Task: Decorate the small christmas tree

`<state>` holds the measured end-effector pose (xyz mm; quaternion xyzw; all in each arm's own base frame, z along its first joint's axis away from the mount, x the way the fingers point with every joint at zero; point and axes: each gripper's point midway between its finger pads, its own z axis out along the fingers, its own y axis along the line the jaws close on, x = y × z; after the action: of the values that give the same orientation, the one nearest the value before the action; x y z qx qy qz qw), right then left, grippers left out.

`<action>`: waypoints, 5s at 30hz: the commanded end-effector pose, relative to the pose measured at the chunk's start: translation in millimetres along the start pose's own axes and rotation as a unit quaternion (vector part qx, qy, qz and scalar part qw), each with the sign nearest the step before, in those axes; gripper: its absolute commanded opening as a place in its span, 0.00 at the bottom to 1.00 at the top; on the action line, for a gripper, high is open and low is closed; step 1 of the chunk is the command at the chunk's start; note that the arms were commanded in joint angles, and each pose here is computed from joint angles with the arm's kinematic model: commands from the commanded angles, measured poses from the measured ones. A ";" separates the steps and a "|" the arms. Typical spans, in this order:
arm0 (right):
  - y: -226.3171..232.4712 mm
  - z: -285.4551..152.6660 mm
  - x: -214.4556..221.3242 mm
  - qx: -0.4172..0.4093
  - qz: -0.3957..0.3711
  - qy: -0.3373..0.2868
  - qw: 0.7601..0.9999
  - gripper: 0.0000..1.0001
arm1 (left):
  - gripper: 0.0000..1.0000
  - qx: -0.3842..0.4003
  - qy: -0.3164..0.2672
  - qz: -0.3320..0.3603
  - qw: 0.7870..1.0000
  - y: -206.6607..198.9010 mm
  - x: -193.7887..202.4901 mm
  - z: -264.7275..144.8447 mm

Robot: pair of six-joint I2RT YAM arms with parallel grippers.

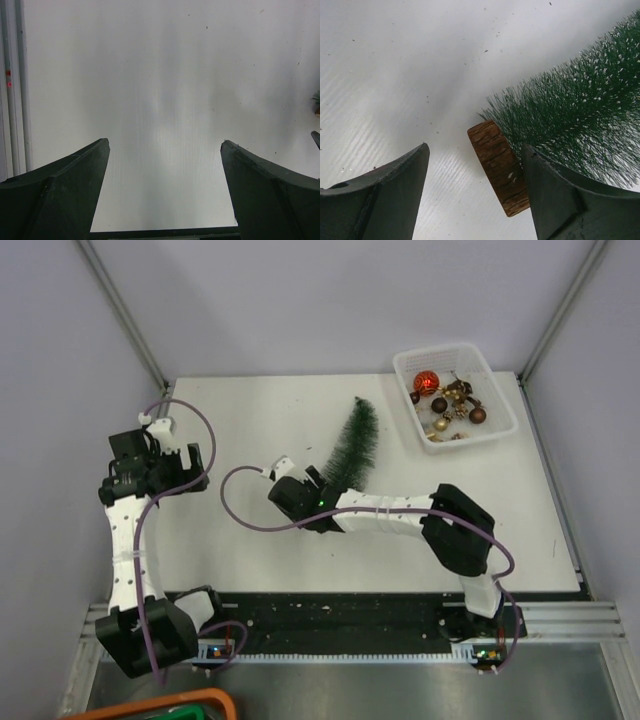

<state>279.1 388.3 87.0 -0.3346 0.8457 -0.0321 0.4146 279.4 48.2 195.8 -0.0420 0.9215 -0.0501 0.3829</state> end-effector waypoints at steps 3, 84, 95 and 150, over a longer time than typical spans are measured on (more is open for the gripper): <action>-12.2 -10.6 -8.8 0.017 -0.022 -0.026 0.999 0.68 | 0.99 -0.011 -0.013 0.005 1.000 5.7 -3.6 1.2; -188.5 -19.2 2.0 -0.061 0.313 0.060 0.946 0.84 | 0.99 -0.003 -0.028 0.041 0.999 -1.0 1.0 -16.7; -382.1 -53.1 -3.3 0.198 0.482 -0.016 0.853 0.82 | 0.99 0.008 -0.027 0.044 0.999 -5.3 4.6 -17.6; -415.8 -71.5 43.0 0.278 0.442 0.000 0.853 0.62 | 0.99 0.010 -0.013 0.046 0.999 -1.5 18.1 -1.3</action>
<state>437.9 37.3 191.9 0.1924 0.8929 -0.0675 0.4015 259.3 40.7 174.7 -0.0056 0.9273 -0.0536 0.3704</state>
